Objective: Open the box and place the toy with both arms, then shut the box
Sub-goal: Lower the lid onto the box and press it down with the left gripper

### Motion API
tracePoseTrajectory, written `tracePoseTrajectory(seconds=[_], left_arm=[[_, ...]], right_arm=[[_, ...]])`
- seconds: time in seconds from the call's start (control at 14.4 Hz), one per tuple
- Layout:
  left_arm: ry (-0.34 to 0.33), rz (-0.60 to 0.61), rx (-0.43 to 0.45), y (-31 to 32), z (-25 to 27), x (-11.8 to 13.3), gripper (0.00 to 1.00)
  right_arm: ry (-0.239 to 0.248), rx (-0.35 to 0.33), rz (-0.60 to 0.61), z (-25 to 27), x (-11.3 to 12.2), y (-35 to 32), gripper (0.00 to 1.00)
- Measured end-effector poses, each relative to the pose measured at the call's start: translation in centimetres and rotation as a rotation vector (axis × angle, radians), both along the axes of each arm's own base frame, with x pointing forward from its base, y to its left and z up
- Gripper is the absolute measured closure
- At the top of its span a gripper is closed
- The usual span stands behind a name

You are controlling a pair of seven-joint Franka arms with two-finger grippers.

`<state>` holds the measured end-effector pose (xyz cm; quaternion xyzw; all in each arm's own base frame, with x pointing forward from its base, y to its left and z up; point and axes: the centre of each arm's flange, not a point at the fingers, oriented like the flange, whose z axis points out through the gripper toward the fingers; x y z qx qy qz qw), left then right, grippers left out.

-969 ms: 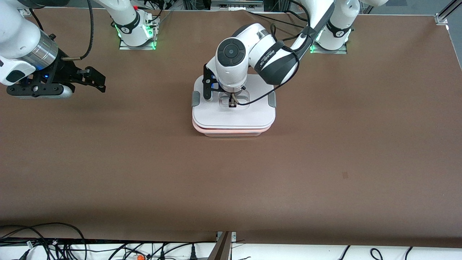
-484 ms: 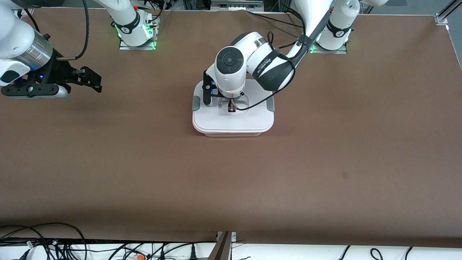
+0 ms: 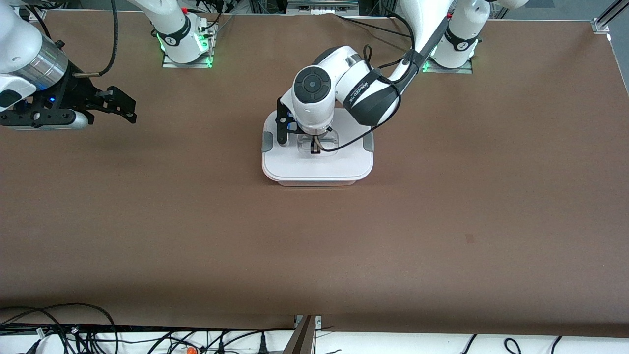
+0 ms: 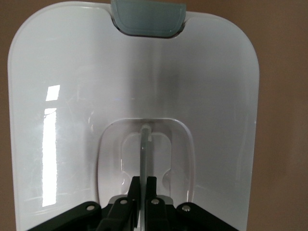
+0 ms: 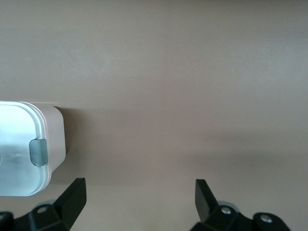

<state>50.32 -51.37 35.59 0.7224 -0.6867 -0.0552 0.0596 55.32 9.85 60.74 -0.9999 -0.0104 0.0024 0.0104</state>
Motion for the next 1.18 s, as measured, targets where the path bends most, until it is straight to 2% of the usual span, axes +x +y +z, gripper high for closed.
tracePoseTrajectory(seconds=[1.18], left_arm=[[-0.008,0.037,-0.001,0.01,-0.13,0.3,0.93]], right_arm=[[0.003,0.0,-0.007,-0.04,0.03,-0.39,0.0]])
